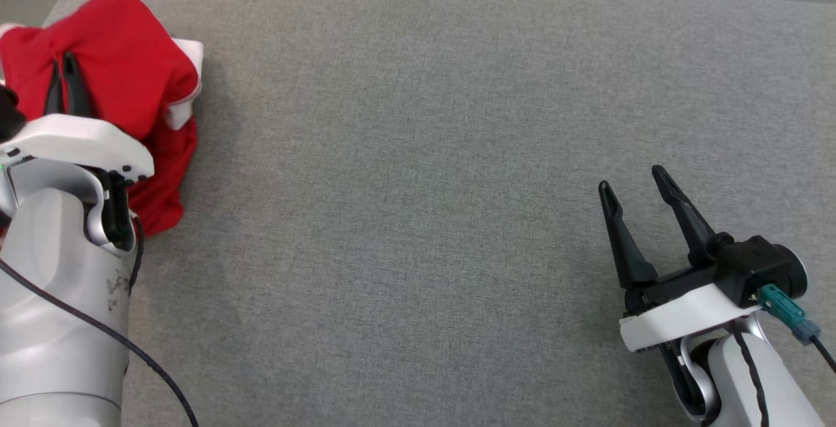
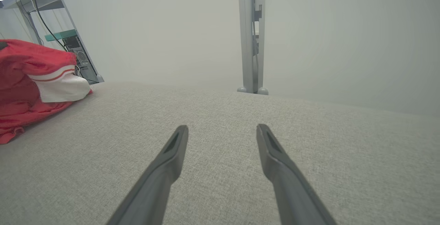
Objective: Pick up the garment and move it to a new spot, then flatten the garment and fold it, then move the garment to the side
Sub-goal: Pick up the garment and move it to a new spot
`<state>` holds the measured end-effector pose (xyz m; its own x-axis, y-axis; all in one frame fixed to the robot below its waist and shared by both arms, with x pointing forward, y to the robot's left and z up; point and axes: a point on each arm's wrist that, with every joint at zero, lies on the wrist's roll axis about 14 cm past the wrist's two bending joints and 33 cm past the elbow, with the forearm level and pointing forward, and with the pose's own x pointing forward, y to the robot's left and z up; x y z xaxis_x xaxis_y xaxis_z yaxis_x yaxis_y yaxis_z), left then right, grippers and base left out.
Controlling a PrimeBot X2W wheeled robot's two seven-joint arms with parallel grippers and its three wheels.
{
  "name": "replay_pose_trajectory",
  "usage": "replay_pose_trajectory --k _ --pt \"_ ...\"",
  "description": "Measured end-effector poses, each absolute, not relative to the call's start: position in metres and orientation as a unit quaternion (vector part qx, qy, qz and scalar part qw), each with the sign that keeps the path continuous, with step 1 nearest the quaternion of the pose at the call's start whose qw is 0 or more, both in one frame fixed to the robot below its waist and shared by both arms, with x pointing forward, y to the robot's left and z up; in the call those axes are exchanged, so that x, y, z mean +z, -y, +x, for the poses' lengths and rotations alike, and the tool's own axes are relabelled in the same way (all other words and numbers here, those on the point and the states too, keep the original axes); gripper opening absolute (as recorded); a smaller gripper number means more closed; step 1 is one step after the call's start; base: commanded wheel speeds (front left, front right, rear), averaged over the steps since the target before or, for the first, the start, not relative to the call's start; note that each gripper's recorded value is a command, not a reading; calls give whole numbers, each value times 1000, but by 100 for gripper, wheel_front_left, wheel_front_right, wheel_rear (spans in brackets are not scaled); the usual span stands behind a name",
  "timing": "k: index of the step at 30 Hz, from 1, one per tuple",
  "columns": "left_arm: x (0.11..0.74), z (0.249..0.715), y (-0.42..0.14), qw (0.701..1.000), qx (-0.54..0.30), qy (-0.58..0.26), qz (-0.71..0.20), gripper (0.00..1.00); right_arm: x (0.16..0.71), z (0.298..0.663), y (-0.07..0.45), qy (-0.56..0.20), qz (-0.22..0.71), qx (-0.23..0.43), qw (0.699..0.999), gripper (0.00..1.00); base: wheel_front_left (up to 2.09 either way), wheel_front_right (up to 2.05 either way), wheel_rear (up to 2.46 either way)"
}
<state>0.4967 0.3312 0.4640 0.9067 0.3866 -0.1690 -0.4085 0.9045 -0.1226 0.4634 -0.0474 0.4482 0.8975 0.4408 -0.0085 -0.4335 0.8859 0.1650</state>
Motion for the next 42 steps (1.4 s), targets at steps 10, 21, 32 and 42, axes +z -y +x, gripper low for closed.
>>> replay_pose_trajectory --k 10,21,32,42 --pt "518 512 -290 986 140 25 -92 0 465 455 57 -7 82 209 974 100 0 0 0" --pt "560 523 -215 992 34 78 -91 0 483 439 80 9 83 174 981 100 0 0 0" --pt "564 531 -118 988 -90 69 -105 0 497 418 124 23 78 112 990 100 0 0 0" --pt "568 525 -38 972 -197 68 -110 0 503 402 157 31 79 65 994 100 0 0 0"
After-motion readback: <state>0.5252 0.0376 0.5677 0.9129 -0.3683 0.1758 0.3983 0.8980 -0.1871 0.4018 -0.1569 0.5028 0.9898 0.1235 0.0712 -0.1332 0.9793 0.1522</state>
